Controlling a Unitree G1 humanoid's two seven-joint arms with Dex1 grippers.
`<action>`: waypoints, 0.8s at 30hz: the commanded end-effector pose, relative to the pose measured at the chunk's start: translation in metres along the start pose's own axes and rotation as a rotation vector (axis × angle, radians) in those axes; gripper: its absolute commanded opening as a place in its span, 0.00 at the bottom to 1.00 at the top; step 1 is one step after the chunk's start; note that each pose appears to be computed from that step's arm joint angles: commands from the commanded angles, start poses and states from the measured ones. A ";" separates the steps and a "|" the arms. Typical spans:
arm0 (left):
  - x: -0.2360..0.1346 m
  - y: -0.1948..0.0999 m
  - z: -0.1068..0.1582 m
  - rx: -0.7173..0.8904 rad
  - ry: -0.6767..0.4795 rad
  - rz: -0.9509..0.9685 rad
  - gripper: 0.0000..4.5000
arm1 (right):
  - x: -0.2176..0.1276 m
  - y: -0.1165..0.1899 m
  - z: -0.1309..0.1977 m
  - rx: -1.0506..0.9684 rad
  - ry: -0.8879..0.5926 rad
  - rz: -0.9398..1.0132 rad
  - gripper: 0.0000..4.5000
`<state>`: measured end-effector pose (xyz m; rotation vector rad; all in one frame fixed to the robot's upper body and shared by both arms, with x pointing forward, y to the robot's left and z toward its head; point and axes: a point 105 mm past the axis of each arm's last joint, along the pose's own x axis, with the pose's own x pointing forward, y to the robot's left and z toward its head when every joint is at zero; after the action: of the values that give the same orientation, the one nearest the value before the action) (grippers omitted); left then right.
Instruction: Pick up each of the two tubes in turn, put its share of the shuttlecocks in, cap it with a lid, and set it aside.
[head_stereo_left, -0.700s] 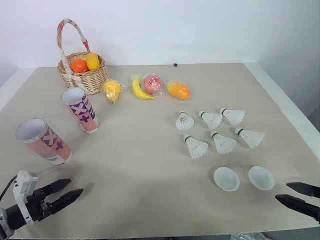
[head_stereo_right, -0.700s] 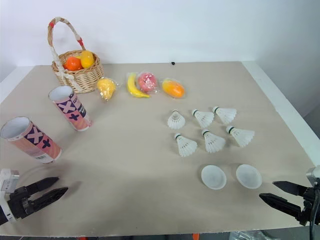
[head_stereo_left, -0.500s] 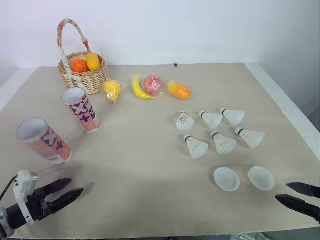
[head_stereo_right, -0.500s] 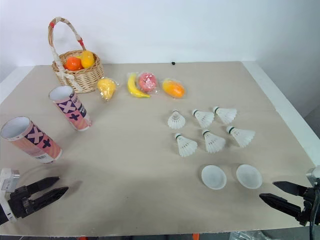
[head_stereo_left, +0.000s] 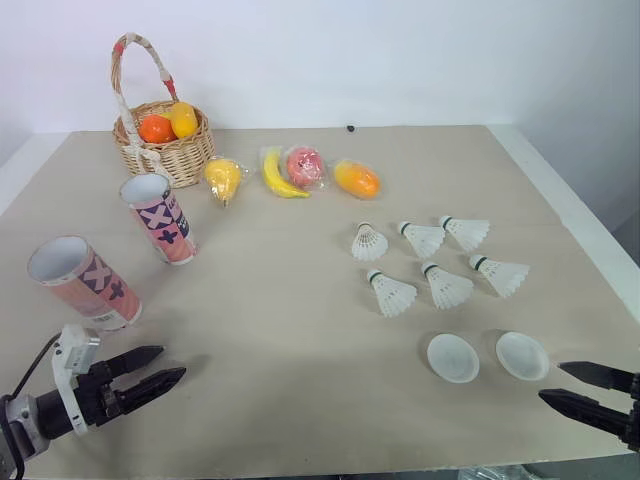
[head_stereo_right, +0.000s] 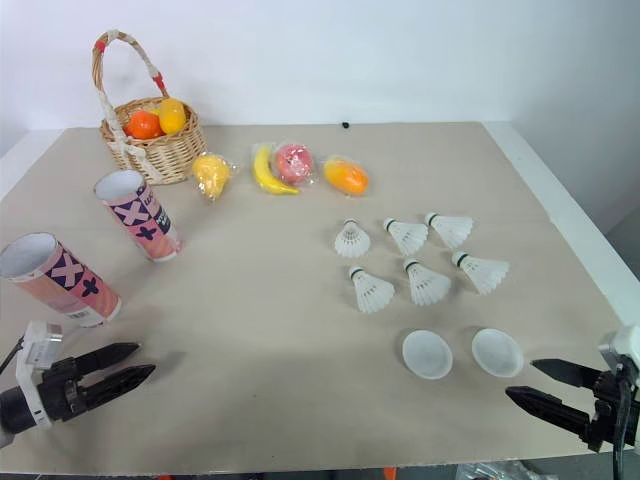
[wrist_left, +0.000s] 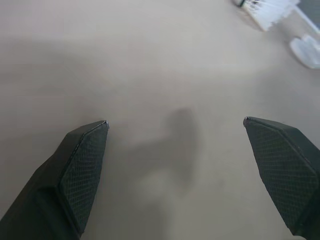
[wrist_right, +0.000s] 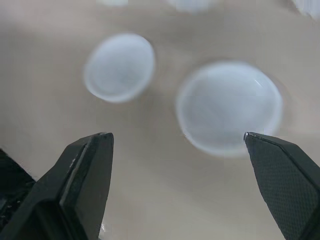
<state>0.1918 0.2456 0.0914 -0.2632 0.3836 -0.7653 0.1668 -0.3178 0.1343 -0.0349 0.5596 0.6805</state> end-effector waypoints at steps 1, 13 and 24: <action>0.003 -0.012 0.009 0.029 -0.023 -0.036 1.00 | 0.009 0.019 0.025 -0.083 -0.045 0.083 0.99; 0.017 -0.042 0.022 0.084 -0.132 -0.010 1.00 | 0.092 0.114 0.115 -0.295 -0.297 0.556 0.99; -0.016 -0.054 0.031 0.052 -0.343 0.221 1.00 | 0.181 0.142 0.146 -0.449 -0.373 0.577 0.99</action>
<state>0.1693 0.2137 0.1272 -0.2767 0.1563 -0.5768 0.2590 -0.0836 0.1855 -0.1179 0.0978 1.3211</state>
